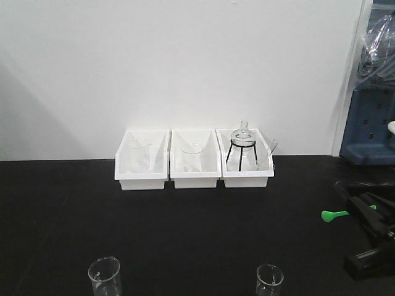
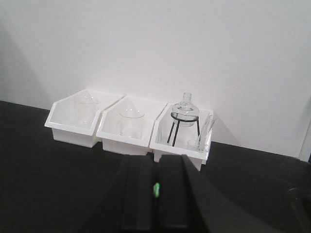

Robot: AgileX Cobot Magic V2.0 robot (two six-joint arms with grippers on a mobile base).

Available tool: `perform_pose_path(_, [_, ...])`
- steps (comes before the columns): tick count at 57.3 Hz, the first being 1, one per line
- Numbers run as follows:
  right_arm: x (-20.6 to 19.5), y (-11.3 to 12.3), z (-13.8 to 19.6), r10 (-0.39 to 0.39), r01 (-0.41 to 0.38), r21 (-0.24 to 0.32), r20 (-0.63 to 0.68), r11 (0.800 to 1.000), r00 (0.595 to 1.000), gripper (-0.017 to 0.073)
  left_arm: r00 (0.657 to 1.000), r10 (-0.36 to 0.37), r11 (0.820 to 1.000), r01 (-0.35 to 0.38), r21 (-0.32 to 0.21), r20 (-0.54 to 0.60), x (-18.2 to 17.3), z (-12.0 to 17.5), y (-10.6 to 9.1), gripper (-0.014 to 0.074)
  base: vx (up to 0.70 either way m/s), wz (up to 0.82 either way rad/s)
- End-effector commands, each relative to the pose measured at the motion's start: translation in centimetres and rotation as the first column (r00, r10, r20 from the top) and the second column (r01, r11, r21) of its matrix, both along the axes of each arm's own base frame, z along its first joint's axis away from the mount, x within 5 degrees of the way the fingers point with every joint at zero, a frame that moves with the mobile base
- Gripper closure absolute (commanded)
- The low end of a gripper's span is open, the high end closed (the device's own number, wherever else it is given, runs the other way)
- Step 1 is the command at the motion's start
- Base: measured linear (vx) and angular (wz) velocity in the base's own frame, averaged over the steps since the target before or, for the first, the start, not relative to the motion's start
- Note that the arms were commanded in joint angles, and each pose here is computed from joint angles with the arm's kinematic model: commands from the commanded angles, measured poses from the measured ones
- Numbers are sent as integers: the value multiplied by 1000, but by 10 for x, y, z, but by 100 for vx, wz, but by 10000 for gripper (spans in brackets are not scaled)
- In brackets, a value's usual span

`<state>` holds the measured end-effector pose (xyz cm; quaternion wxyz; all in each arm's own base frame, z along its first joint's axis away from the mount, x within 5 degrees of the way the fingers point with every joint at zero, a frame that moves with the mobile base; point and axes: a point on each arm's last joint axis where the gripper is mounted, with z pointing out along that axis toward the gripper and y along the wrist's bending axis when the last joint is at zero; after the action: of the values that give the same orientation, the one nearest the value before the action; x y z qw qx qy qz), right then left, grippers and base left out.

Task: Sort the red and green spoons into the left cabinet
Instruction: 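Raise both held spoons and back away from the bench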

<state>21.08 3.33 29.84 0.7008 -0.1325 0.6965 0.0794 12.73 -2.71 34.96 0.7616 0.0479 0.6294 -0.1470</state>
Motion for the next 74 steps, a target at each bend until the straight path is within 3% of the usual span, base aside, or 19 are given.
perform_pose_path(1, [-2, 2, 18, 23, -27, 30, 102, 999, 994, 564, 997, -39, 999, 42, -31, 72, -3, 14, -3, 600, 0, 1])
perform_pose_path(74, [-2, 2, 18, 23, -27, 30, 102, 999, 994, 564, 997, -39, 999, 42, -31, 72, -3, 14, -3, 600, -15, 5])
